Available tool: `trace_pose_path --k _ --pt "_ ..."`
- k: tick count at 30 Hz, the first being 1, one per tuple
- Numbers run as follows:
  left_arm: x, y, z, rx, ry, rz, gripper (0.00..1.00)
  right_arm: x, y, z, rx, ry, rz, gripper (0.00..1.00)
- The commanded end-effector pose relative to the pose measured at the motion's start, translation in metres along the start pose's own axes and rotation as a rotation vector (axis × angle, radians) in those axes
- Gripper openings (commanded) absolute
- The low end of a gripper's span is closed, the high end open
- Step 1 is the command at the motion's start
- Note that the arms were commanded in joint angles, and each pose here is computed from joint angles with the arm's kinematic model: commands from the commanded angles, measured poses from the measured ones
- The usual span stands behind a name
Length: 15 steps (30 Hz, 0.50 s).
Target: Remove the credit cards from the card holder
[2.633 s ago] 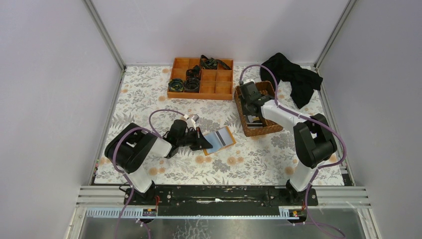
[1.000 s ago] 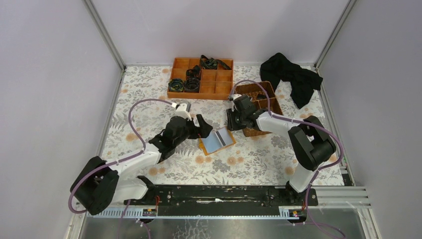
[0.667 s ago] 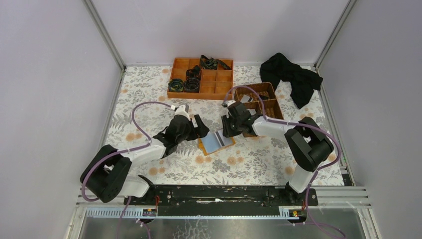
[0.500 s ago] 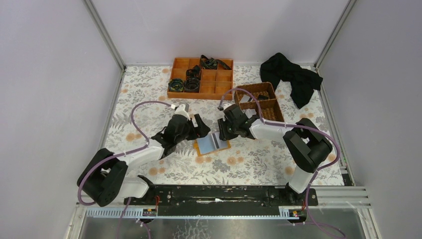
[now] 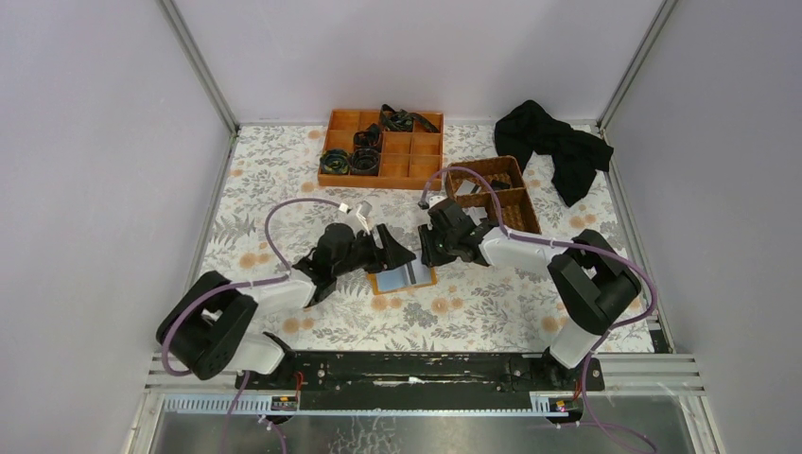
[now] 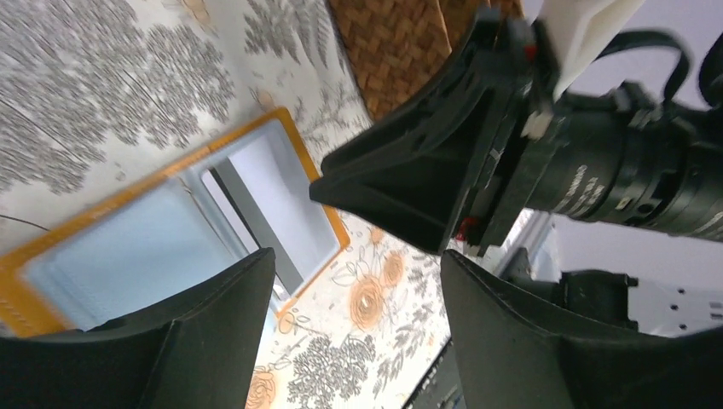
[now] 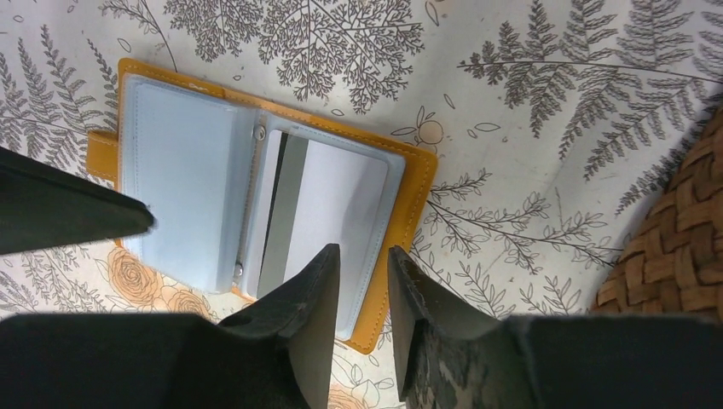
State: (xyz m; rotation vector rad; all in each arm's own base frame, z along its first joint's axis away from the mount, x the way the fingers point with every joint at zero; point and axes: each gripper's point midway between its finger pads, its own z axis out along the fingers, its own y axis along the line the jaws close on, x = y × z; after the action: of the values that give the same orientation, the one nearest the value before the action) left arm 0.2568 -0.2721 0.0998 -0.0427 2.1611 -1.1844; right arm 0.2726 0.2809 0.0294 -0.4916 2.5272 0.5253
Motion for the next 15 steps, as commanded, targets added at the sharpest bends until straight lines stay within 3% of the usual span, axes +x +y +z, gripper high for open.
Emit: trace_pose_path --k 1,15 --pt "0.012 -0.035 -0.001 0.219 0.049 -0.030 0.76 -0.014 -0.004 -0.014 0.041 -0.070 0.001 0.33" --pt "0.037 0.014 0.025 0.062 0.128 -0.036 0.76 -0.007 -0.012 -0.007 0.078 -0.050 0.012 0.32"
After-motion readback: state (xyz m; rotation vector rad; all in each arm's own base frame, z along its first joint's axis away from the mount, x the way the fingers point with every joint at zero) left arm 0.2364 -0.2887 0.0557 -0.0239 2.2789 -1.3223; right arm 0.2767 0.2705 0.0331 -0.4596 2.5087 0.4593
